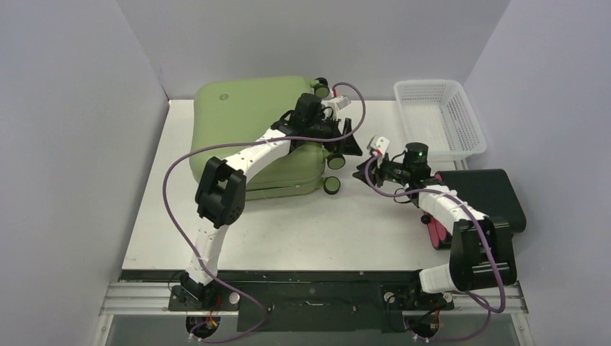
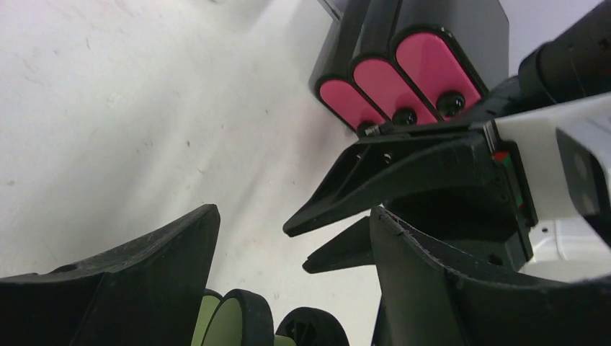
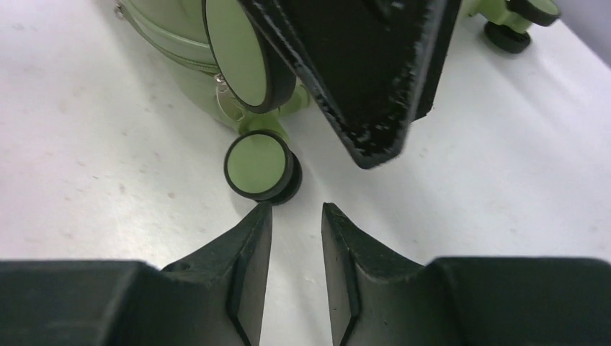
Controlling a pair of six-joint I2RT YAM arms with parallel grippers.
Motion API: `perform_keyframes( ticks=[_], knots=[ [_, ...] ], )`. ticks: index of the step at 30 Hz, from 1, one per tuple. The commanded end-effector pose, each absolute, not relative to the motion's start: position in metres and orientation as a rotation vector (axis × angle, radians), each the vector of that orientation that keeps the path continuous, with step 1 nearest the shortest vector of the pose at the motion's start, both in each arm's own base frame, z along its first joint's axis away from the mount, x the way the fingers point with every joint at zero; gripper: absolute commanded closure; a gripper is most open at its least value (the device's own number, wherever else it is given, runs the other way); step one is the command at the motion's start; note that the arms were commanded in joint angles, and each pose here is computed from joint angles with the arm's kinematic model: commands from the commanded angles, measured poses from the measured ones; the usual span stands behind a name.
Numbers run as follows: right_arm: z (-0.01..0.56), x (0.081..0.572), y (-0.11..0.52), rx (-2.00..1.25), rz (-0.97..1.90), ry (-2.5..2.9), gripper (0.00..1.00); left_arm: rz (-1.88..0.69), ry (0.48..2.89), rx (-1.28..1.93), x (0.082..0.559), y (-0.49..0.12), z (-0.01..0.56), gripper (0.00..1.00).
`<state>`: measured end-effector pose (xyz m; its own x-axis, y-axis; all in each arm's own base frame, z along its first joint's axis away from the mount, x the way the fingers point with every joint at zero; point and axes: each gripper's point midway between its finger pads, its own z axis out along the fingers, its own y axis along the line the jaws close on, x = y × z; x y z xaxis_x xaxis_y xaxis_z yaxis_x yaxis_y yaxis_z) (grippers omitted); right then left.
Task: Open, take out, and arrange the luggage
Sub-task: Adjust the luggage at the center of the board.
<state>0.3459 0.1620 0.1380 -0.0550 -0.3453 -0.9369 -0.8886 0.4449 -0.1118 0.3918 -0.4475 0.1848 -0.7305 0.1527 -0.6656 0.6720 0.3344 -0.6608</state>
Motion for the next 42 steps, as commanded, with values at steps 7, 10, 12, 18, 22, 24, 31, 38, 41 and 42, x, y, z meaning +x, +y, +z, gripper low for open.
perform_keyframes(
  ticks=[7, 10, 12, 18, 22, 24, 31, 38, 41, 42],
  knots=[
    [0.209, 0.33, 0.197, -0.832, 1.033, 1.39, 0.55, -1.325, 2.62, 0.627, 0.361, -0.324, 0.086, 0.23],
    [0.204, 0.329, 0.199, -0.848, 1.023, 1.412, 0.37, -1.379, 2.6, 0.647, 0.355, -0.312, 0.098, 0.23],
    [0.189, 0.327, 0.204, -0.886, 1.016, 1.472, 0.34, -1.421, 2.572, 0.693, 0.35, -0.306, 0.109, 0.22],
    [0.151, 0.324, 0.226, -0.954, 0.904, 1.584, 0.34, -1.441, 2.362, 0.754, 0.37, -0.301, 0.167, 0.11],
    [0.163, 0.346, 0.241, -0.761, 0.972, 1.614, 0.34, -1.429, 2.171, 0.751, 0.394, -0.297, 0.235, 0.02],
    [0.189, 0.359, 0.252, -0.649, 1.059, 1.536, 0.33, -1.431, 2.082, 0.71, 0.407, -0.284, 0.263, 0.03],
    [0.207, 0.354, 0.315, -0.459, 1.474, 1.465, 0.32, -1.469, 2.001, 0.587, 0.419, -0.254, 0.287, 0.04],
    [0.184, 0.352, 0.357, -0.393, 1.535, 1.51, 0.28, -1.65, 1.913, 0.425, 0.417, -0.233, 0.315, 0.04],
    [0.177, 0.352, 0.368, -0.404, 1.496, 1.531, 0.27, -1.636, 1.825, 0.44, 0.417, -0.226, 0.332, 0.04],
    [0.175, 0.349, 0.372, -0.414, 1.493, 1.545, 0.27, -1.617, 1.818, 0.423, 0.419, -0.22, 0.334, 0.04]
  ],
)
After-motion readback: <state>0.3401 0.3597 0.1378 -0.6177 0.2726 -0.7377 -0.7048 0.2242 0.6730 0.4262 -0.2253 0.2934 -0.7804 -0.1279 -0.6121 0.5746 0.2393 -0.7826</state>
